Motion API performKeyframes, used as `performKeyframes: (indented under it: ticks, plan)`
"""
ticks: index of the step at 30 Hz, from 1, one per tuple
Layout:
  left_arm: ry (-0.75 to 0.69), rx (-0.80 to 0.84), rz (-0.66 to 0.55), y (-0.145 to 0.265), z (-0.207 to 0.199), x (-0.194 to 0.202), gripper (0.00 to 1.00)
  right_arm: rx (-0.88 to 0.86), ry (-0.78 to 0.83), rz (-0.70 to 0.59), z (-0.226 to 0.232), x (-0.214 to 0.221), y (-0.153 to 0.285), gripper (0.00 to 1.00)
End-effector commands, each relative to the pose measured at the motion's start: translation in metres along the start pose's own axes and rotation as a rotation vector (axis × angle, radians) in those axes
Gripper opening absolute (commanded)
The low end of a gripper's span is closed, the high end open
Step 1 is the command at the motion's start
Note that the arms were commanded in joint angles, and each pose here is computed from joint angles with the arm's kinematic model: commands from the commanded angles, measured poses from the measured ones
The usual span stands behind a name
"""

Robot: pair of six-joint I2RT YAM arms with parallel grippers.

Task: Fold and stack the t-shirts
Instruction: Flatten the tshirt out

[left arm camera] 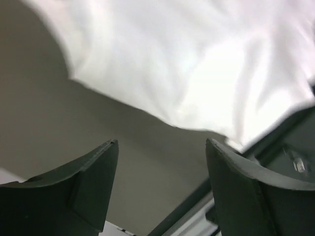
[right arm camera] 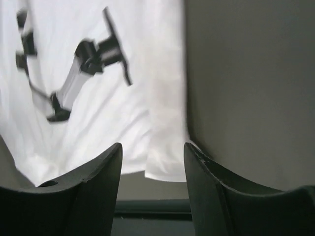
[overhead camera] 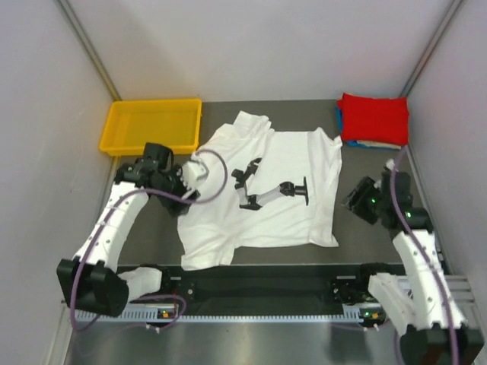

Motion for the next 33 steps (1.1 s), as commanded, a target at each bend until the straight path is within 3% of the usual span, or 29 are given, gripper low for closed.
performKeyframes:
  ticks: [1,3,6,8,15,18,19,20,21,23,27,29,33]
  plan:
    - [0.387,-0.301,-0.044,-0.016,0.077,-0.012,0.75,-0.015,0.362,0.116,0.032,0.005,-0.016,0.53]
    - [0.447,-0.260,0.012,-0.046,0.088,-0.007,0.73,0.021,0.487,0.231,0.049,0.035,-0.028,0.55]
    - [0.474,-0.284,0.062,-0.071,0.102,0.003,0.77,0.077,0.560,0.303,0.059,0.056,-0.050,0.57]
    - [0.505,-0.302,0.048,-0.078,0.116,0.003,0.78,0.114,0.568,0.344,0.053,0.066,-0.062,0.55]
    - [0.521,-0.246,0.173,-0.130,0.117,0.033,0.76,0.166,0.573,0.433,0.041,0.100,-0.093,0.50]
    - [0.523,-0.199,0.175,-0.148,0.116,0.037,0.59,0.212,0.586,0.442,0.038,0.102,-0.100,0.37]
    - [0.524,-0.182,0.171,-0.150,0.115,0.036,0.46,0.234,0.587,0.427,0.038,0.100,-0.102,0.20]
    - [0.523,-0.159,0.168,-0.153,0.112,0.035,0.28,0.254,0.589,0.416,0.037,0.099,-0.103,0.10]
    - [0.524,-0.128,0.170,-0.156,0.108,0.036,0.20,0.289,0.585,0.401,0.033,0.094,-0.102,0.00]
    - [0.521,-0.086,0.152,-0.160,0.101,0.036,0.00,0.343,0.566,0.341,0.027,0.081,-0.099,0.00]
    - [0.497,-0.087,0.161,-0.161,0.097,0.042,0.00,0.291,0.358,0.159,0.021,0.027,-0.080,0.00]
    - [0.479,-0.172,0.196,-0.157,0.103,0.050,0.00,0.251,0.250,0.130,0.009,0.016,-0.075,0.00]
    - [0.458,-0.235,0.209,-0.150,0.107,0.053,0.00,0.284,-0.020,0.011,-0.035,-0.012,-0.062,0.00]
Point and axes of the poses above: each gripper's point midway between its finger pads, its own y axis back along the fingers, its own z axis along the line the jaws close on, x = y × z, the point moved 7 cm from there along y, back along the fingers, and after that the axes turned 6 degrees about -y, right-handed, at the moved point
